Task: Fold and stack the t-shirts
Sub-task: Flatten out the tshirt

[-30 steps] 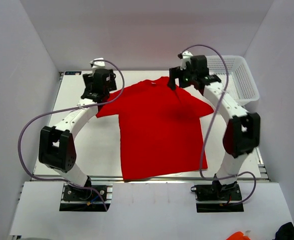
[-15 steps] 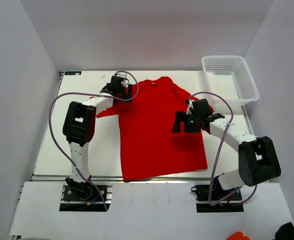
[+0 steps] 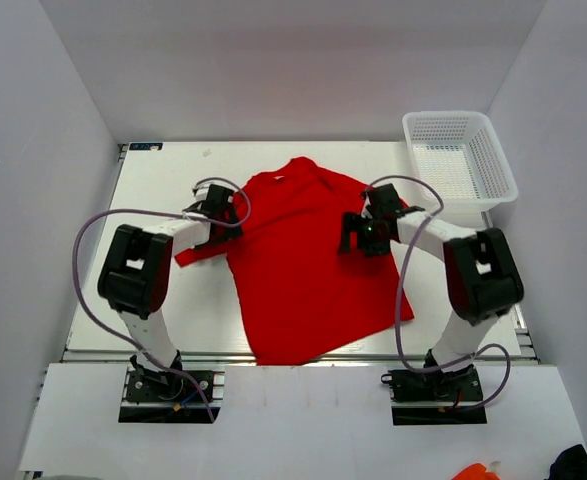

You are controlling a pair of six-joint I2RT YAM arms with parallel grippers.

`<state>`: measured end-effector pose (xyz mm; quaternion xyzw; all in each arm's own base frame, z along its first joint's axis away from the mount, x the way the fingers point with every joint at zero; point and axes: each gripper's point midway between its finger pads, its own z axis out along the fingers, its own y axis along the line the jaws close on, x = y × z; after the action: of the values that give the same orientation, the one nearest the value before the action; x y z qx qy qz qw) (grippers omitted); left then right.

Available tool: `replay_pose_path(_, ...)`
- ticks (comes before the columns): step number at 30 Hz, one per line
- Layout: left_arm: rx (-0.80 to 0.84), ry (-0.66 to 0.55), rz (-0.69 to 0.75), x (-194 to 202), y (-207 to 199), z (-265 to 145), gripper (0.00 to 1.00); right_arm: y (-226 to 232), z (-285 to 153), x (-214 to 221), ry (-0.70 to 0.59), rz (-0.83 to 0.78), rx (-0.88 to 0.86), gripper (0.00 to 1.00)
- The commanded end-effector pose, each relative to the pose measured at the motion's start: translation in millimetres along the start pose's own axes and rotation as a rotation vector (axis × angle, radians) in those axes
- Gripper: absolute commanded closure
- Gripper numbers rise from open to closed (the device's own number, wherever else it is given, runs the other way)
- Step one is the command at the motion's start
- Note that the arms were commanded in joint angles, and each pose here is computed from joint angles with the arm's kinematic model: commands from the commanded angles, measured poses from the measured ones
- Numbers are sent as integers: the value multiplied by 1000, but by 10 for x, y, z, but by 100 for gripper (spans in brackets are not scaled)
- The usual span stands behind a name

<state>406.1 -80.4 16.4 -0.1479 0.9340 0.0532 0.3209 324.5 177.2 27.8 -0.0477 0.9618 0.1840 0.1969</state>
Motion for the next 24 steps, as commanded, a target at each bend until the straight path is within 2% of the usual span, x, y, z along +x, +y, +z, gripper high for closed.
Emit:
replay_pose_path(1,-193,210,-77,737,514,-342,0,-85,282,-97,59,13,42,10)
replay_pose_path(2,-212,226,-108,815,586,-436,0,33,263,-426,2,-17,30,10)
replay_pose_path(3,-192,320,-130,1165,617,-552,0,-50,458,-385,41,-8,55,10)
replay_pose_path(4,-148,351,-163,1297,592,-622,0,-52,502,-428,50,-15,60,10)
replay_pose_path(5,-69,339,-209,1307,532,-756,0,47,507,-650,15,-44,36,10)
replay_pose_path(7,61,429,-265,1738,459,-917,0,99,741,-708,64,-95,12,10)
replay_pose_path(8,149,447,-288,1902,418,-1058,0,275,789,-1029,10,-148,-30,10)
replay_pose_path(9,132,475,-267,2067,486,-1069,0,347,829,-1081,10,-190,-50,10)
replay_pose_path(10,209,447,-294,1991,405,-1182,0,444,882,-1256,-13,-220,-64,10)
replay_pose_path(12,263,438,-276,1994,352,-1312,0,475,1046,-1277,21,-288,-75,10)
replay_pose_path(13,289,412,-270,1896,334,-1395,0,732,890,-1696,-78,-335,-99,10)
replay_pose_path(14,340,395,-220,1839,265,-1459,0,679,1062,-1671,-57,-333,-86,10)
replay_pose_path(15,412,374,-193,1689,123,-1569,0,734,1036,-1730,-67,-358,-93,10)
replay_pose_path(16,460,344,-161,1589,31,-1640,0,865,912,-1967,-133,-378,-113,10)
replay_pose_path(18,550,267,-72,1326,-151,-1790,0,935,772,-2070,-172,-393,-123,10)
replay_pose_path(19,578,228,-54,1201,-210,-1834,0,1027,569,-2192,-226,-413,-131,10)
replay_pose_path(20,615,185,-22,1081,-302,-1879,0,1007,544,-2142,-220,-412,-126,10)
replay_pose_path(21,633,118,17,863,-377,-1927,0,1106,217,-2215,-276,-424,-139,10)
replay_pose_path(22,637,81,28,746,-415,-1940,0,1097,167,-2191,-282,-426,-136,10)
replay_pose_path(23,654,26,41,591,-483,-1960,0,969,317,-1834,-196,-398,-125,10)
replay_pose_path(24,637,-34,46,396,-509,-1975,0,1121,-99,-1996,-298,-416,-148,10)
